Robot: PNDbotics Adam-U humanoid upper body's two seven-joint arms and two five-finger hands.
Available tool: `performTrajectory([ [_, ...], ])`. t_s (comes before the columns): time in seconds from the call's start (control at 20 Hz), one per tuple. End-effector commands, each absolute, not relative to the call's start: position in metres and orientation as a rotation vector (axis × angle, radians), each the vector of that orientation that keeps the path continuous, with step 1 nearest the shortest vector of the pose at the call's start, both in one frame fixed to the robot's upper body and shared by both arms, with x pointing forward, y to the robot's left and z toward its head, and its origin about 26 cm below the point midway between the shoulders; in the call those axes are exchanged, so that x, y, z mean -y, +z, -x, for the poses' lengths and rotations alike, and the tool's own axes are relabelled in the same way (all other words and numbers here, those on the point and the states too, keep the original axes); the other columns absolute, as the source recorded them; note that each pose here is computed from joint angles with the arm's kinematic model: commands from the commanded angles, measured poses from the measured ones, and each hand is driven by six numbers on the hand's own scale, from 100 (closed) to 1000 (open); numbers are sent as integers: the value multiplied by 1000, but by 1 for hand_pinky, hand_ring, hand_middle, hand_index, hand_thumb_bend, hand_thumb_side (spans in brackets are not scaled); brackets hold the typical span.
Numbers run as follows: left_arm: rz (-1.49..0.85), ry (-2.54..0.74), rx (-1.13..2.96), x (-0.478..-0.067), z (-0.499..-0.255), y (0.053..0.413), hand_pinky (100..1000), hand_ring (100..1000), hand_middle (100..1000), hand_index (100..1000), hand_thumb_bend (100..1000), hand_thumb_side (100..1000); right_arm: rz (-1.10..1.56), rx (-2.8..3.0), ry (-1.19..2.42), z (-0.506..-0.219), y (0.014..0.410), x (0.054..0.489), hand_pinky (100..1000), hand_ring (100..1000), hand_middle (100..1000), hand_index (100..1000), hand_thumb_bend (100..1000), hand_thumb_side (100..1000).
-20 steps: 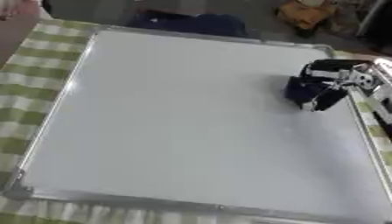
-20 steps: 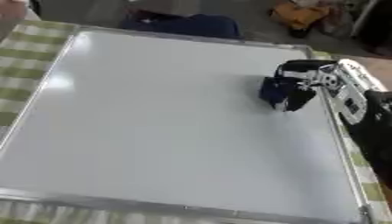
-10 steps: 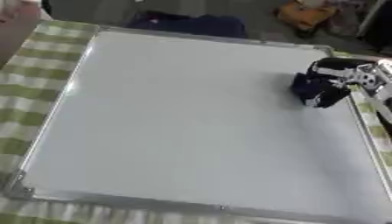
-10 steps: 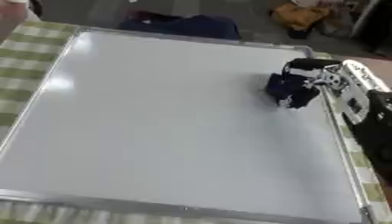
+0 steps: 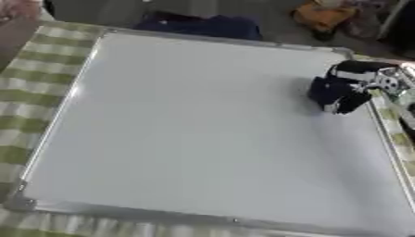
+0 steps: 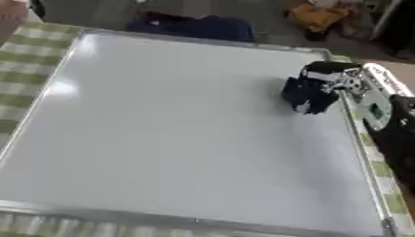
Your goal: Wipe the whiteboard clean with a brush.
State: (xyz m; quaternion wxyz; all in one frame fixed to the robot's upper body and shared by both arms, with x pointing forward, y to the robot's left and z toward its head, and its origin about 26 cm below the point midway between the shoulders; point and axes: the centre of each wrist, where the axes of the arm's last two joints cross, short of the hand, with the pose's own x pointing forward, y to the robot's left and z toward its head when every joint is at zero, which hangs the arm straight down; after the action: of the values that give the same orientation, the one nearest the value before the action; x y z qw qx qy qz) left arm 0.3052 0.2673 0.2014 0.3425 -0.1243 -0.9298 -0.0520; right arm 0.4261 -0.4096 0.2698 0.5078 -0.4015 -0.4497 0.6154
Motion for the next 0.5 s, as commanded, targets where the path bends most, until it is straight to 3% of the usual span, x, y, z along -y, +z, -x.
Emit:
performTrajectory([
  [0.05, 321, -159, 2443, -268, -303, 210, 554, 545, 542, 395, 128, 1000, 919, 1033, 1519, -425, 262, 412, 547, 617, 374, 381, 100, 199],
  [0.5, 329, -147, 2432, -267, -303, 209, 555, 547, 543, 397, 130, 1000, 803, 1030, 1613, -425, 256, 395, 529, 603, 368, 375, 100, 199],
])
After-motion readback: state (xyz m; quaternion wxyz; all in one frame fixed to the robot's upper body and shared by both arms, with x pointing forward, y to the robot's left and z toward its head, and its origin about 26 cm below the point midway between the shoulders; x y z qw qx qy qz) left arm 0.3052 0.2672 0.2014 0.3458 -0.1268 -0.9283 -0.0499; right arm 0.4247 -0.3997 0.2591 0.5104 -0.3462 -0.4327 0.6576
